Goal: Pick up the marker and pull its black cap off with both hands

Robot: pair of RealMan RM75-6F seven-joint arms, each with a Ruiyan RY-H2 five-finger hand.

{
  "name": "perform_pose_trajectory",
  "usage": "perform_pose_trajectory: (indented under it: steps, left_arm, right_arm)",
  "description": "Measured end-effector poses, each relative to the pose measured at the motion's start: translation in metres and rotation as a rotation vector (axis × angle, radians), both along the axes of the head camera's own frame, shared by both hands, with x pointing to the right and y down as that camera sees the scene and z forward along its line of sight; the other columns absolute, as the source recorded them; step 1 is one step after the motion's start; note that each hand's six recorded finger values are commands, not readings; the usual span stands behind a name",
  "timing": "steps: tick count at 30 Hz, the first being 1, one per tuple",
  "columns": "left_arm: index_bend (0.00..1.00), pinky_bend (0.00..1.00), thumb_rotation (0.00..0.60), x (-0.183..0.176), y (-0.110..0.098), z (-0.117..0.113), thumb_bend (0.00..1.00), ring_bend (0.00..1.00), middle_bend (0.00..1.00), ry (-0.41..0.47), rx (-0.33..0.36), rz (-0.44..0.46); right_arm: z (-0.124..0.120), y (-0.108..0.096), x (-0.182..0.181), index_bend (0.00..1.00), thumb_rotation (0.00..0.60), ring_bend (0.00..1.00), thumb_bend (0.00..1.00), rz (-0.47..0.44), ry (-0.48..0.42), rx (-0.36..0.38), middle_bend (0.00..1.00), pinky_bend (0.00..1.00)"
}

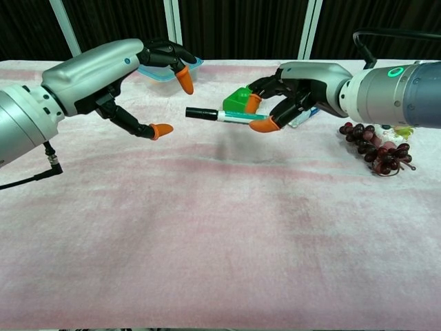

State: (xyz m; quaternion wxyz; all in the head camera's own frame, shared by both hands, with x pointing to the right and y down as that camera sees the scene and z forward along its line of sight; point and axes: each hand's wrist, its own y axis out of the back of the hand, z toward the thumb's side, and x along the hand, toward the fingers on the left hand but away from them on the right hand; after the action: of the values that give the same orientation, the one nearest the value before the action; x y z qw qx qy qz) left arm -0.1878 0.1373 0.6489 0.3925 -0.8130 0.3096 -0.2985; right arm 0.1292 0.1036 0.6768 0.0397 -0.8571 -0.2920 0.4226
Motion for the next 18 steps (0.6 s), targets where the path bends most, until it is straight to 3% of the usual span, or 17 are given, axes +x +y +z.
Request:
perform_pose_trajectory:
  steps: [18]
  left_arm:
    - [0.4,0.03,0.6,-0.0004,-0.0024,0.0084,0.27,0.0,0.15,0.023,-0.084,-0.024]
  right_arm:
    - [-0.0037,0.0041,-0.001,0.82,0.6,0.0,0.41,0.013,-0.027,-0.015,0.0,0.15]
